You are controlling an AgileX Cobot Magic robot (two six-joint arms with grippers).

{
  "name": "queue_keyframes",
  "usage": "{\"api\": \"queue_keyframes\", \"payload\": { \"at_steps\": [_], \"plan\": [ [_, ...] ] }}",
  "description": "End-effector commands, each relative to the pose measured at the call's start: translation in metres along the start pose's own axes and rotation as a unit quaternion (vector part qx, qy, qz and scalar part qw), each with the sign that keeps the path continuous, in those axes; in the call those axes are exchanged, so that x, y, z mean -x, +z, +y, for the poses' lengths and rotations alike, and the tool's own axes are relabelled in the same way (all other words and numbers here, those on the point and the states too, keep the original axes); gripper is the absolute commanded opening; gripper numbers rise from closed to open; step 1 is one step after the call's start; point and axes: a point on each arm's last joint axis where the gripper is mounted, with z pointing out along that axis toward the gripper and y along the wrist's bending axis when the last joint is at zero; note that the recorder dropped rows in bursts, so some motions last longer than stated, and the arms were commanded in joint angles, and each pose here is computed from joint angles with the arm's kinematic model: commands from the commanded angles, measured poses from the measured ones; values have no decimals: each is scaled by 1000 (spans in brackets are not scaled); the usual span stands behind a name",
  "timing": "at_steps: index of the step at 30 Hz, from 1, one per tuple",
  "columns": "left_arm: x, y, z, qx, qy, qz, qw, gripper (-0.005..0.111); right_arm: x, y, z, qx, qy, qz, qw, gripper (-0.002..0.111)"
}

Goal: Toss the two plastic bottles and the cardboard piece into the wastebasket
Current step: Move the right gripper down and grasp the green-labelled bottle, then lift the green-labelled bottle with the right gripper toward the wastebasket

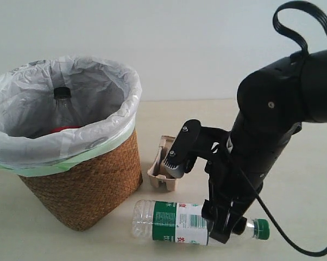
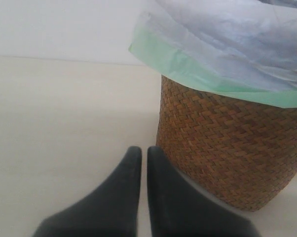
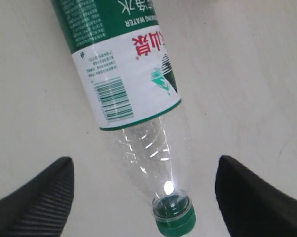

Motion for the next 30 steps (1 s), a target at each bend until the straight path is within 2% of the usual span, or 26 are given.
{"api": "queue_keyframes", "payload": {
  "at_steps": [1, 9, 18, 19, 21, 22, 23, 28, 30],
  "plan": [
    [-1, 0, 0, 1, -2, 0, 1000, 4, 0, 10, 0, -1, -10, -1, 1000, 70],
    [-1, 0, 0, 1, -2, 0, 1000, 4, 3, 57, -3, 6, -24, 31, 999, 70],
    [-1, 0, 0, 1, -2, 0, 1000, 4, 4, 78, -2, 13, -20, 35, 999, 69],
    [-1, 0, 0, 1, -2, 0, 1000, 4, 5, 77, -3, 12, -18, 34, 999, 64],
    [-1, 0, 0, 1, -2, 0, 1000, 4, 4, 77, -2, 14, -5, 38, 999, 36],
    [-1, 0, 0, 1, -2, 0, 1000, 4, 3, 77, -1, 17, 2, 46, 999, 10],
    [-1, 0, 0, 1, -2, 0, 1000, 4, 2, 75, -1, 19, 7, 50, 999, 1],
    [-1, 0, 0, 1, -2, 0, 1000, 4, 8, 35, -6, 4, 109, 37, 993, 1],
    [-1, 0, 0, 1, -2, 0, 1000, 4, 7, 19, -5, -2, 129, 25, 991, 1]
  ]
}}
